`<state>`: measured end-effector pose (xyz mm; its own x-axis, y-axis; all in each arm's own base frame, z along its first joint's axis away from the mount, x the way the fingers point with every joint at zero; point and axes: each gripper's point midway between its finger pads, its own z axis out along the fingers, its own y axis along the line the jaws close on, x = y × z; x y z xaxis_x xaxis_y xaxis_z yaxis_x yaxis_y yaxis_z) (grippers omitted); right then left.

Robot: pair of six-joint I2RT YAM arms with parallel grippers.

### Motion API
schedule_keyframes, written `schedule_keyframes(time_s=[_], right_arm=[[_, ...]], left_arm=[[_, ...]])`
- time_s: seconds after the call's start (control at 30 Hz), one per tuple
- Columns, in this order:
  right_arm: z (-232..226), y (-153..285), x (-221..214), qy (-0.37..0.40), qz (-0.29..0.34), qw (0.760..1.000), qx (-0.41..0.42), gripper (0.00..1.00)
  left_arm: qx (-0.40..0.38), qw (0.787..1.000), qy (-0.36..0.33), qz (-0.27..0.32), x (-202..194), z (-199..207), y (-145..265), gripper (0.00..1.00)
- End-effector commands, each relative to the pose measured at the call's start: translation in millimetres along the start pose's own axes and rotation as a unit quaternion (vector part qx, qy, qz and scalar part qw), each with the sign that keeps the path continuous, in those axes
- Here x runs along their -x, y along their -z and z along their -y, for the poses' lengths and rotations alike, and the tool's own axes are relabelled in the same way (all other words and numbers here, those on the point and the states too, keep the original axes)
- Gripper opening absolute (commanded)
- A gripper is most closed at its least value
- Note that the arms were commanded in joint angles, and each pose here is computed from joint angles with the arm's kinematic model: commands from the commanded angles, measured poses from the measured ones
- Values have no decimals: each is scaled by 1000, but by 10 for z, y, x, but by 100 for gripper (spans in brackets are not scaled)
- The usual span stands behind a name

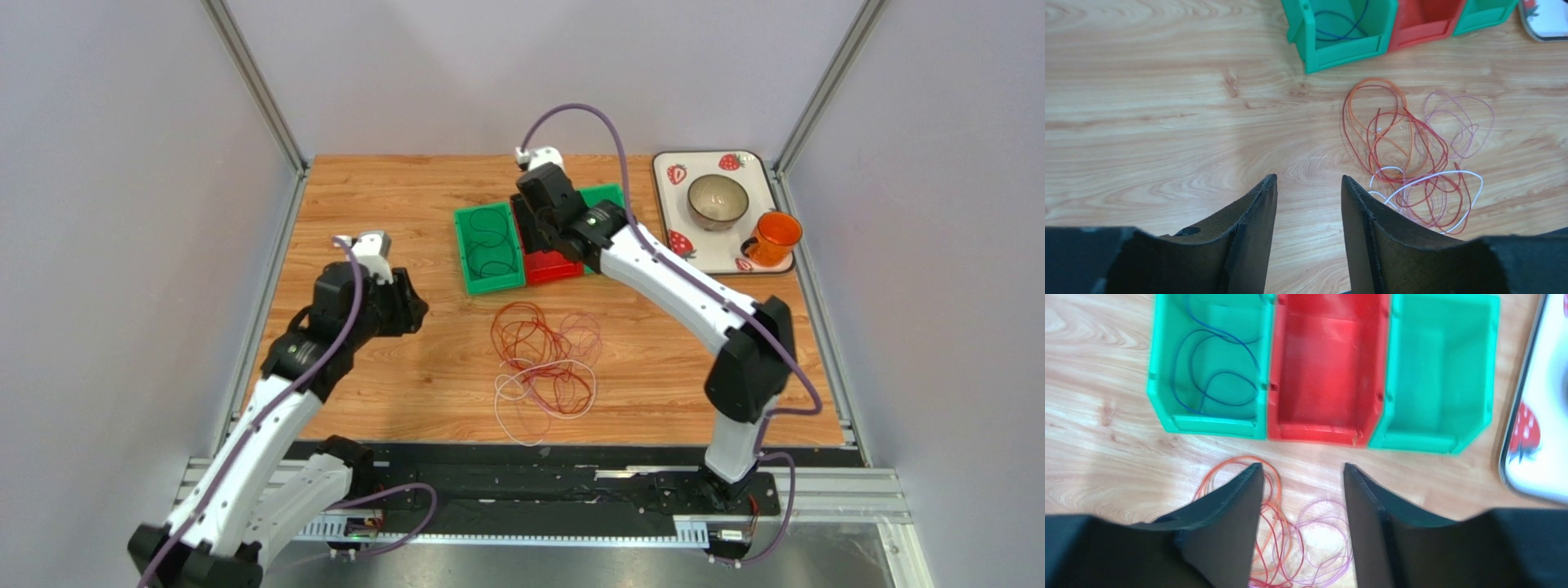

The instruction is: Untangle the cables

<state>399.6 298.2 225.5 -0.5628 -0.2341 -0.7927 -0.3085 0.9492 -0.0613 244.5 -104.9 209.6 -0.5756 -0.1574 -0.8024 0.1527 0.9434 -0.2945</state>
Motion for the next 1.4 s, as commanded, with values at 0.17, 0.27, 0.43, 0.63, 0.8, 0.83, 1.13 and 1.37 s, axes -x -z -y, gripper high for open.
schedule_keyframes(time_s=[0.17,0.27,0.43,0.63,0.8,0.83,1.13,1.37], right_arm=[[447,310,-1228,-152,8,988,-42,28],[505,375,-1410,-167,12,985,-40,22],[485,445,-1427,-180,44,983,-5,22],[460,396,-1448,-187,39,981,23,26],[426,392,-1444,-184,39,982,33,27],[421,394,-1451,-185,39,981,34,27],[438,402,-1455,-190,44,980,38,29],[416,396,-1465,-191,43,980,42,37]], left_arm=[[-26,998,49,-38,-107,380,-1232,18],[-13,996,49,-69,-269,372,-1588,9],[-7,994,56,-93,-374,394,-1950,2],[2,994,39,-102,-295,418,-2287,0],[49,992,18,-113,-250,254,-2510,0],[51,993,18,-107,-155,234,-2541,0],[30,995,1,-95,-29,382,-2288,3],[-2,997,-41,-67,-87,598,-1554,43]])
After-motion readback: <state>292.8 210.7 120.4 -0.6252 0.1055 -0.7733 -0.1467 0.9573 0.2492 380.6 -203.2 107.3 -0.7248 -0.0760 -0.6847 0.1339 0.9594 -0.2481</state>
